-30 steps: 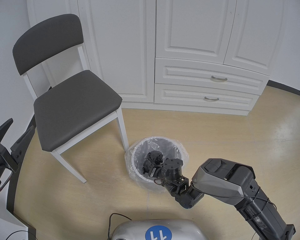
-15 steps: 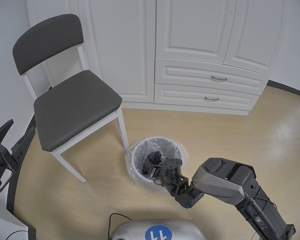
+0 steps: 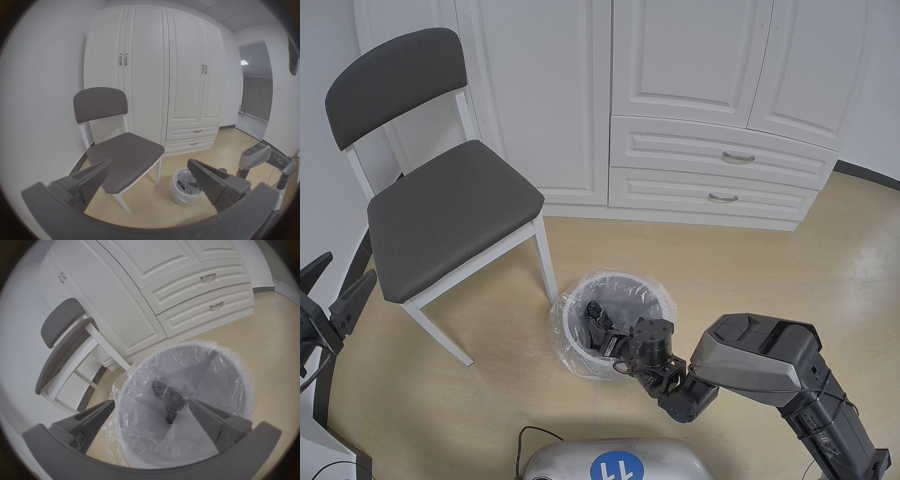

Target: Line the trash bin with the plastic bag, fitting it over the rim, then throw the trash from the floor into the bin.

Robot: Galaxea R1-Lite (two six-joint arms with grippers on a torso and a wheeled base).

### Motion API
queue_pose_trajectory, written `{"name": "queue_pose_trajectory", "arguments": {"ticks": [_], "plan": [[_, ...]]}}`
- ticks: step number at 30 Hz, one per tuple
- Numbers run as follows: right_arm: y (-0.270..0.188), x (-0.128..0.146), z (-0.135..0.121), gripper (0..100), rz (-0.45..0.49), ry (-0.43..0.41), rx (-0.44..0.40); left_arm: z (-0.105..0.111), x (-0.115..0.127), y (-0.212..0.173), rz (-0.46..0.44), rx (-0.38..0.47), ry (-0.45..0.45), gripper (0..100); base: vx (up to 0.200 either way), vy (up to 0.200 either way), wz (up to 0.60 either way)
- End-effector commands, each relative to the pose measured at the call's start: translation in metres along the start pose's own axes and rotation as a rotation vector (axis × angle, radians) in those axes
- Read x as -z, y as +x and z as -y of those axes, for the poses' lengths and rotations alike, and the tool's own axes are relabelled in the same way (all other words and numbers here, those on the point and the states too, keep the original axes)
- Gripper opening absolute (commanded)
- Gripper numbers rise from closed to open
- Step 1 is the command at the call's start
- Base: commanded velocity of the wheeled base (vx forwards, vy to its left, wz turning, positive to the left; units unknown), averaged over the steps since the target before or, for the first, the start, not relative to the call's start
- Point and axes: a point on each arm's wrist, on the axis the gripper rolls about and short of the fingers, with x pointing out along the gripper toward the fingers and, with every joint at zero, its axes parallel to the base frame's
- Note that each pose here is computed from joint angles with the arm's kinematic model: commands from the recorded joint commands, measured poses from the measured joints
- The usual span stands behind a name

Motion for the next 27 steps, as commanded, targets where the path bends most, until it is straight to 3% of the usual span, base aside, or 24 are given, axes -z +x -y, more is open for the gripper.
{"name": "queue_pose_trajectory", "arguments": {"ticks": [1,6,7,9,16,21,27], "plan": [[-0.016,-0.018,-0.017,100,0.012,-0.001,-0.031,0.001,0.000,-0.003,0.009,0.001,0.001,100,0.000,0.000,0.00],[-0.044,-0.049,-0.026,100,0.009,-0.061,-0.053,0.002,-0.001,-0.010,0.027,0.007,0.004,100,0.000,0.000,0.00],[-0.066,-0.072,-0.028,100,0.020,-0.102,-0.084,0.003,0.000,-0.014,0.034,0.010,0.005,100,0.000,0.000,0.00],[-0.089,-0.091,-0.028,100,0.049,-0.115,-0.100,0.004,0.002,-0.019,0.037,0.011,0.005,100,0.000,0.000,0.00],[-0.165,-0.141,-0.001,100,0.154,-0.224,-0.037,0.009,0.013,-0.041,0.056,0.035,0.007,100,0.000,0.000,0.00],[-0.242,-0.185,0.022,100,0.302,-0.333,0.069,0.014,0.010,-0.058,0.130,0.162,0.011,100,0.000,0.000,0.00],[-0.306,-0.247,0.013,100,0.606,-0.338,0.085,0.016,0.004,-0.072,0.201,0.188,0.029,100,0.000,0.000,0.00]]}}
